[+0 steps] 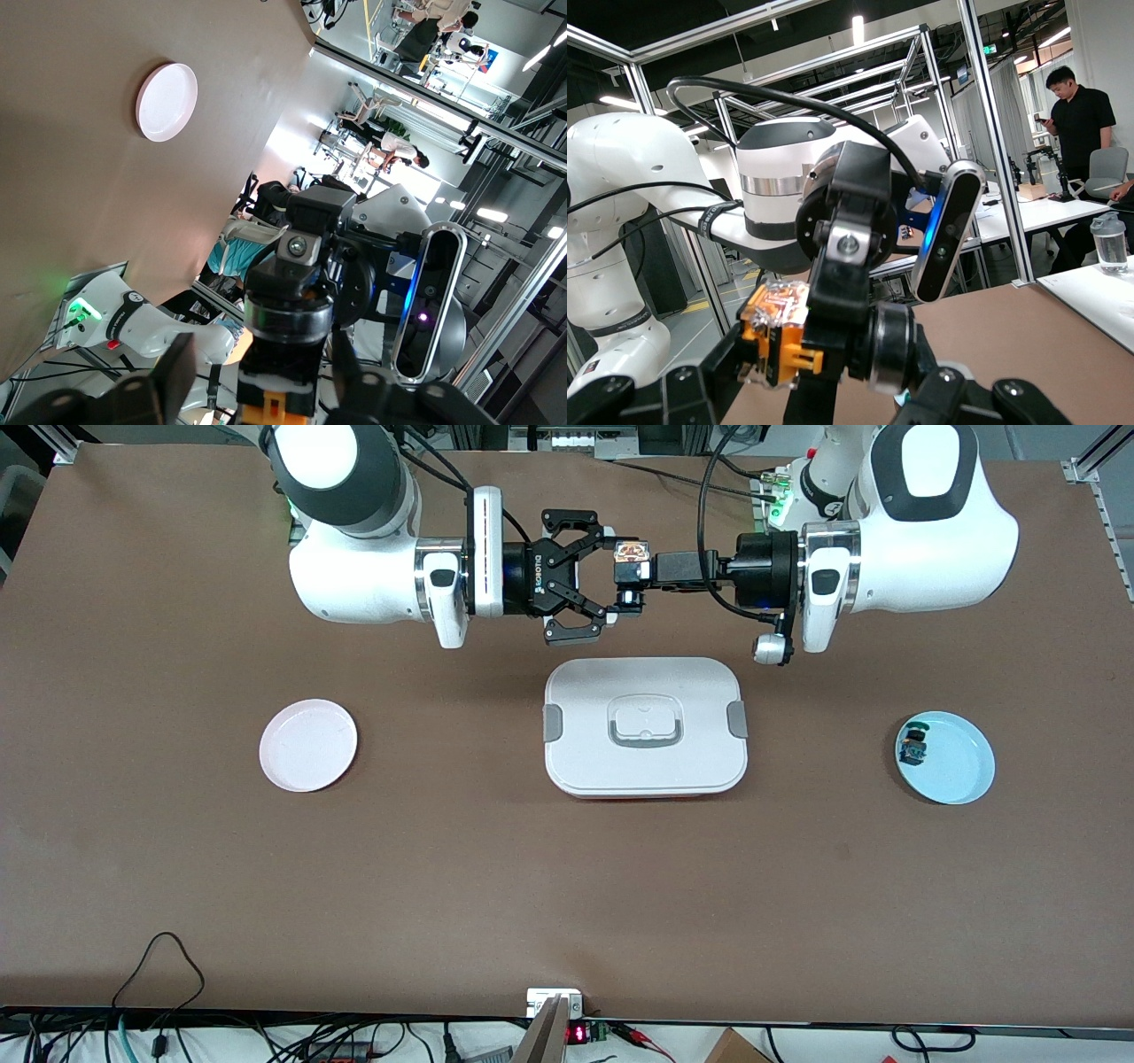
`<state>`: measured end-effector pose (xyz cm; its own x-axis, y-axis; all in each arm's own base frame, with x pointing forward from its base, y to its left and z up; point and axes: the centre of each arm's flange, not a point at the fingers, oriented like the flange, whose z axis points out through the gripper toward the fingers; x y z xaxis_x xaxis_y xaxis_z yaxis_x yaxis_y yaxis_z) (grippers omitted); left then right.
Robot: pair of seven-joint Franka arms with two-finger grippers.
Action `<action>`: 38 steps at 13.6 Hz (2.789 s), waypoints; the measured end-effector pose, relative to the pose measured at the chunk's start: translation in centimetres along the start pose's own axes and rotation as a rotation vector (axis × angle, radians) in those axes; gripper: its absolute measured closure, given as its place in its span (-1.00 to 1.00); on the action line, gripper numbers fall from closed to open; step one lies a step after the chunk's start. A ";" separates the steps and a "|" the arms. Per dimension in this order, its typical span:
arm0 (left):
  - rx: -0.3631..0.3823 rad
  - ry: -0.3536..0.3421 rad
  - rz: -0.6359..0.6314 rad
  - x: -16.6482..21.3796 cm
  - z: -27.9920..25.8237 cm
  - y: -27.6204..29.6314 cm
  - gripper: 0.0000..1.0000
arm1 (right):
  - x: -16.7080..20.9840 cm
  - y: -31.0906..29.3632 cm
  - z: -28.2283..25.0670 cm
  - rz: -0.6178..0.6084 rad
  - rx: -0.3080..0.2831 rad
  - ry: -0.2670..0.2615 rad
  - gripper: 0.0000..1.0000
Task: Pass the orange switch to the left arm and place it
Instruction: 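Grasp the switch with the left gripper while the right gripper opens, then carry the switch to the blue plate with the left gripper while the right gripper withdraws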
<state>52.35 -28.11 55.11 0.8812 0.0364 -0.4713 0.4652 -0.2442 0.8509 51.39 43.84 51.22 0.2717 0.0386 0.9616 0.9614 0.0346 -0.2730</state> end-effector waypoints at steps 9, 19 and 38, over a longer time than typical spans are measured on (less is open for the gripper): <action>-0.010 -0.026 -0.027 -0.1 -1.7 0.4 0.31 | -0.2 -0.4 0.7 0.020 0.008 0.010 -0.48; 0.064 0.005 -0.078 2.3 -10.5 -1.6 0.31 | -1.0 0.4 -0.3 0.028 -0.014 0.001 -1.00; 1.475 0.167 0.095 18.4 -35.4 -30.3 0.31 | -3.9 8.9 -26.3 0.327 0.047 -0.327 -1.00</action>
<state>57.43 14.30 28.92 0.9494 0.0477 -0.3103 -0.0057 -0.9856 -0.1689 60.00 17.70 45.77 0.5251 0.3682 0.7673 0.8222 0.0134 -0.5691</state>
